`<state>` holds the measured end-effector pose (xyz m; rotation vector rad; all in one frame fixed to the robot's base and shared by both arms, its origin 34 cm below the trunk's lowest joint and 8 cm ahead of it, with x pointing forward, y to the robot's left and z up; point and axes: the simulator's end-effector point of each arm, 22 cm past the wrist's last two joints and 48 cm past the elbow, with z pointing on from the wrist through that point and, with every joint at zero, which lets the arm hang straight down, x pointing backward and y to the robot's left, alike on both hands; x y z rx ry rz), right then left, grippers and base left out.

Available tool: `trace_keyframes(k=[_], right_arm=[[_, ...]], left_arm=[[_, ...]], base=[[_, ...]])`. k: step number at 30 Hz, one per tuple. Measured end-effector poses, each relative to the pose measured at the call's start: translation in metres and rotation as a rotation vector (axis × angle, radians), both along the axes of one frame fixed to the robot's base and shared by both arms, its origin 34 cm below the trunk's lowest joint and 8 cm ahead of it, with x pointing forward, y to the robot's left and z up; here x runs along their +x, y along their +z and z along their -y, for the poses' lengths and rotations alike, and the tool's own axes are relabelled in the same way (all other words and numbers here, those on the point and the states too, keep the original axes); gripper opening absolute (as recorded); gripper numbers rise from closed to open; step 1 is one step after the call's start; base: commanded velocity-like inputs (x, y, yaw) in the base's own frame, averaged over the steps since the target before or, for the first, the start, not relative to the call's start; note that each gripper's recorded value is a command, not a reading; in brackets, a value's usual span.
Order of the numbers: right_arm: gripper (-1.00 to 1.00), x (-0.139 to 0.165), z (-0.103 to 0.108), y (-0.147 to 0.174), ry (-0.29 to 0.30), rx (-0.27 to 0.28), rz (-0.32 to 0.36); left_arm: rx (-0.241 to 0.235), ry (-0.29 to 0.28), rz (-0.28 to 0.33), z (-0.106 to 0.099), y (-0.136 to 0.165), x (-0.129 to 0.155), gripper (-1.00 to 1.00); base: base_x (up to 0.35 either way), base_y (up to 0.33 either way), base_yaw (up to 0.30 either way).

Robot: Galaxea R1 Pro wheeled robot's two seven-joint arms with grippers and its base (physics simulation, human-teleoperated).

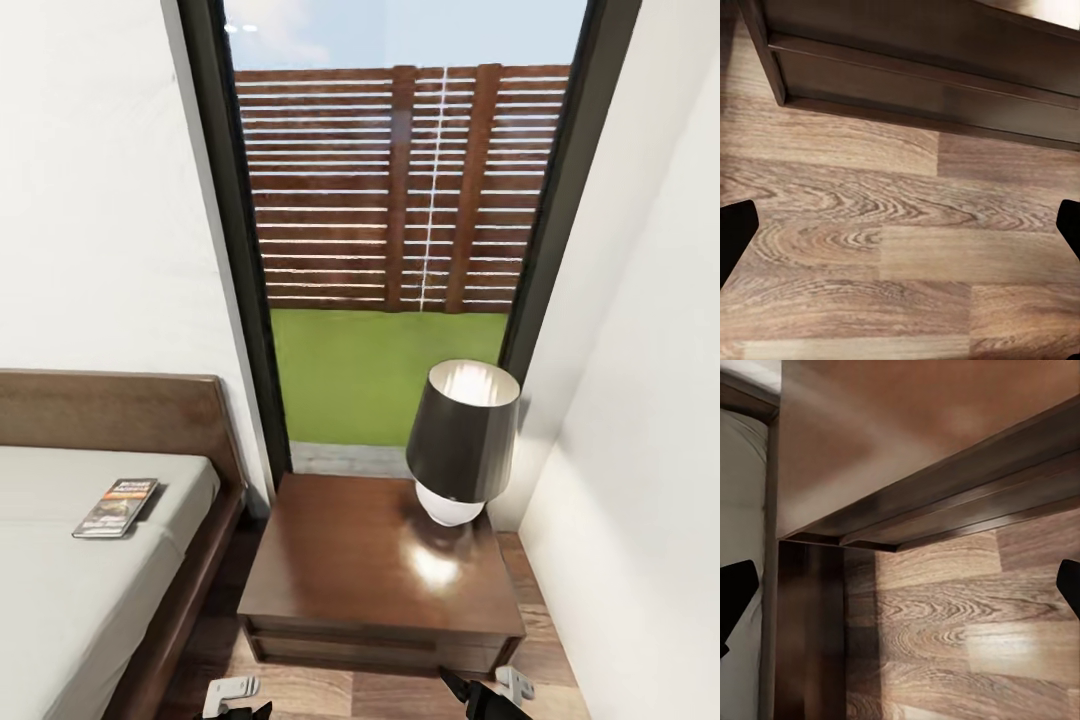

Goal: In the bedroom, move the book from the bed onto either nightstand, and place the two sandals side by side next to the bed.

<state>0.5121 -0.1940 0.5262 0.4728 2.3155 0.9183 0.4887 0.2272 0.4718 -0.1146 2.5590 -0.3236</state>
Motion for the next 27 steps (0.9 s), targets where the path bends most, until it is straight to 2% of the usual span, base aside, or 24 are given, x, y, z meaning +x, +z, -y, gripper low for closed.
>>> trace_keyframes(k=[10,27], right_arm=[[1.0,-0.0001,0.0,0.0002,0.0,0.0,0.0],[1.0,0.0,-0.0001,0.0,0.0,0.0,0.0]], left_arm=[[0.0,0.0,0.0,0.0,0.0002,0.0,1.0],[0.0,0.0,0.0,0.0,0.0,0.0,1.0]], base=[[0.247,0.002,0.0],[0.046,0.062,0.0]])
